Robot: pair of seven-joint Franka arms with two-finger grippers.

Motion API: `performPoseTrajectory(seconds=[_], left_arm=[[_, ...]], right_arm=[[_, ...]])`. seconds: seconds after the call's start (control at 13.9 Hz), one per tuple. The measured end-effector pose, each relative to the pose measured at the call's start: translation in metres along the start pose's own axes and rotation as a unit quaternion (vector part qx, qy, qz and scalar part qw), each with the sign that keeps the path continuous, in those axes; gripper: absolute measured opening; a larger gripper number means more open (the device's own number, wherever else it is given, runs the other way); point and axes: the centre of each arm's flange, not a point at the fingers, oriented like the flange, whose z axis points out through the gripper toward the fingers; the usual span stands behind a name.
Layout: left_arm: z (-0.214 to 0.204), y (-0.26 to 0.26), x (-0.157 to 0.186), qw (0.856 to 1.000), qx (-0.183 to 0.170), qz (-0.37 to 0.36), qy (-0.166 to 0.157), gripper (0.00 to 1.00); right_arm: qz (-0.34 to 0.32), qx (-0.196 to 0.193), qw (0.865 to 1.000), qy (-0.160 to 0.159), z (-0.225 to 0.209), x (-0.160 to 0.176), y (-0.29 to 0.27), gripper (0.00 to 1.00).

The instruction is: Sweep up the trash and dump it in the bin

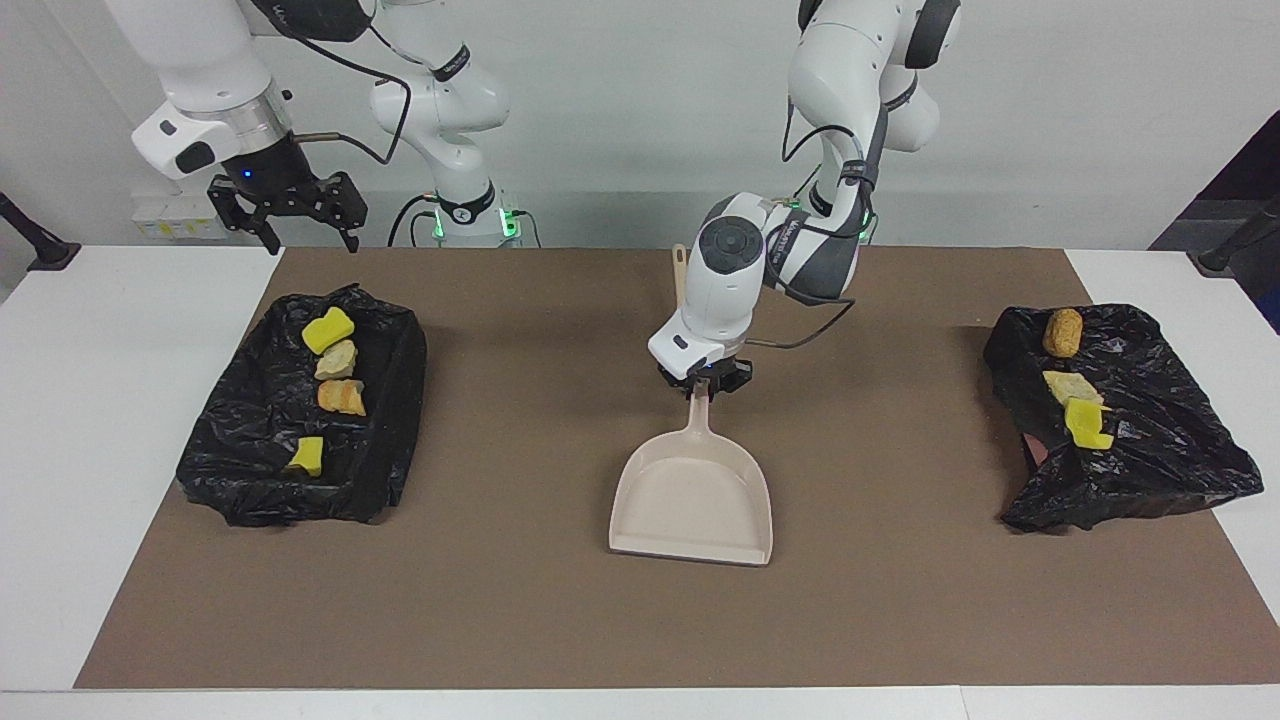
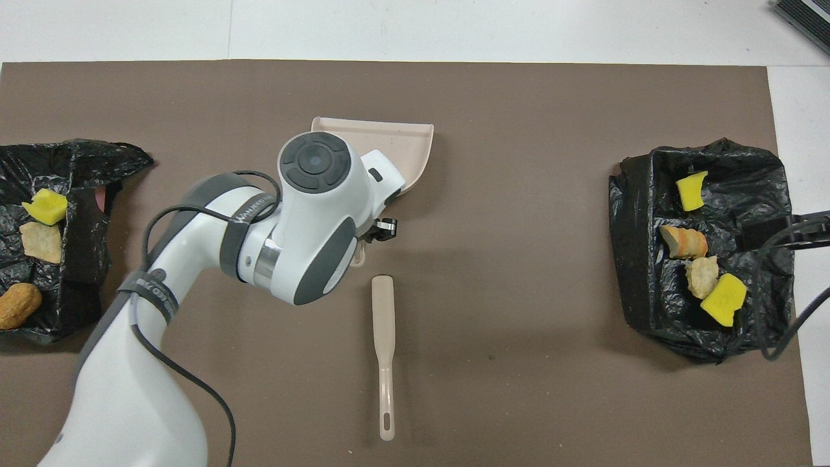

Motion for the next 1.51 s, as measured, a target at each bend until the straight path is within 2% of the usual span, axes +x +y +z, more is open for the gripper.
performPoseTrajectory(seconds=[0.07,0.22,0.43,0.65,1.01,1.3,1.51], left_arm=[[0.001,0.000,0.000,1.000,0.003,-0.008,0.001,0.37],[-0.003,-0.006,0.004,1.000,0.005,-0.021,0.006,0.59],[-0.031,-0.043,0.020,0.998,0.004,-0.053,0.023,0.98],[-0.072,-0.105,0.035,0.995,0.003,-0.090,0.045,1.00],[-0.105,-0.218,0.051,0.995,0.002,-0.078,0.058,1.00],[-0.132,-0.299,0.049,0.994,-0.001,-0.080,0.070,1.00],[-0.160,-0.361,0.034,0.995,-0.014,-0.058,0.078,1.00]], right_arm=[[0.000,0.000,1.000,0.000,0.000,0.000,0.000,1.00],[0.000,0.000,1.000,0.000,0.000,0.000,0.000,1.00],[0.000,0.000,1.000,0.000,0.000,0.000,0.000,1.00],[0.000,0.000,1.000,0.000,0.000,0.000,0.000,1.00],[0.000,0.000,1.000,0.000,0.000,0.000,0.000,1.00],[0.000,0.000,1.000,-0.001,0.001,0.000,0.000,1.00],[0.000,0.000,1.000,-0.003,0.003,0.000,0.000,1.00]])
